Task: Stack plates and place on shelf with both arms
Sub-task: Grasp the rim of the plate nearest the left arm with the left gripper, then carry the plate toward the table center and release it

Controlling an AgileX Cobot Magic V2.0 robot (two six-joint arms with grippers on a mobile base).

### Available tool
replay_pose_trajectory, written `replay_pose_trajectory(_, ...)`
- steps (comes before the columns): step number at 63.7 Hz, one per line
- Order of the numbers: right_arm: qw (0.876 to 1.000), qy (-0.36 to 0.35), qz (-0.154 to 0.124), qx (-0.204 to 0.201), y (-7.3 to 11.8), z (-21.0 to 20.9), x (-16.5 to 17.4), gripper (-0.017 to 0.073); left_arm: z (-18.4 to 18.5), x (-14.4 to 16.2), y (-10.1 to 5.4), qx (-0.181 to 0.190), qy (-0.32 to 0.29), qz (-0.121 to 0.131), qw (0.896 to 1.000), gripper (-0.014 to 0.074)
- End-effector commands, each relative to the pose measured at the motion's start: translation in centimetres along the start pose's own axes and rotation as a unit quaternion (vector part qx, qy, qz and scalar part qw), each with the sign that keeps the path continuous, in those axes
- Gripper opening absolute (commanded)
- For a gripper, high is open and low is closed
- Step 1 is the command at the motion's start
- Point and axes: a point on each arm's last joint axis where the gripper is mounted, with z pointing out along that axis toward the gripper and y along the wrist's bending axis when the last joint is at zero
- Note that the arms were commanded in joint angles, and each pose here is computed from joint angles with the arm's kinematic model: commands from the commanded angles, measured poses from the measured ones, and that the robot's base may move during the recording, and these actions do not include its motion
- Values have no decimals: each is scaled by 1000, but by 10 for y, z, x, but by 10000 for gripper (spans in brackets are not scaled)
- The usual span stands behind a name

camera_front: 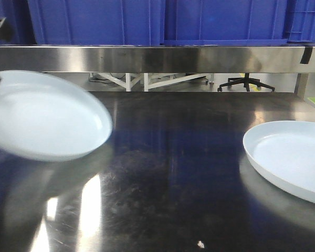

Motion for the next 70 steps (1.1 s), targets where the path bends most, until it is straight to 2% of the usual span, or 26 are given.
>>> replay_pose_trajectory(1,999,-42,-8,-11,4,-7,-14,612,-22,-18,-28,51,-75,5,996,96)
replay_pose_trajectory(8,999,-38,-8,-9,4,-7,-13,612,-20,-20,-58,90,-91,29,991,98)
replay_pose_trajectory(20,999,-35,-8,-8,3,-7,-13,612,1,-19,-101,125,-62,69,988,98)
replay_pose_trajectory(29,999,-34,-8,-8,3,-7,-13,612,21,-17,-120,130,-42,89,987,97)
replay_pose_trajectory(45,999,-34,-8,-8,3,-7,-13,612,42,-14,-121,112,-21,111,987,110)
replay_pose_trajectory(48,999,-34,-8,-8,3,-7,-13,612,43,-14,-121,110,-18,113,987,143)
replay_pose_trajectory(61,999,-34,-8,-8,3,-7,-13,612,43,-12,-119,103,-11,122,987,387)
replay_pose_trajectory(64,999,-34,-8,-8,3,-7,-13,612,43,-12,-119,100,-6,125,987,395)
replay_pose_trajectory(70,999,-34,-8,-8,3,-7,-13,612,42,-13,-116,93,8,124,988,359)
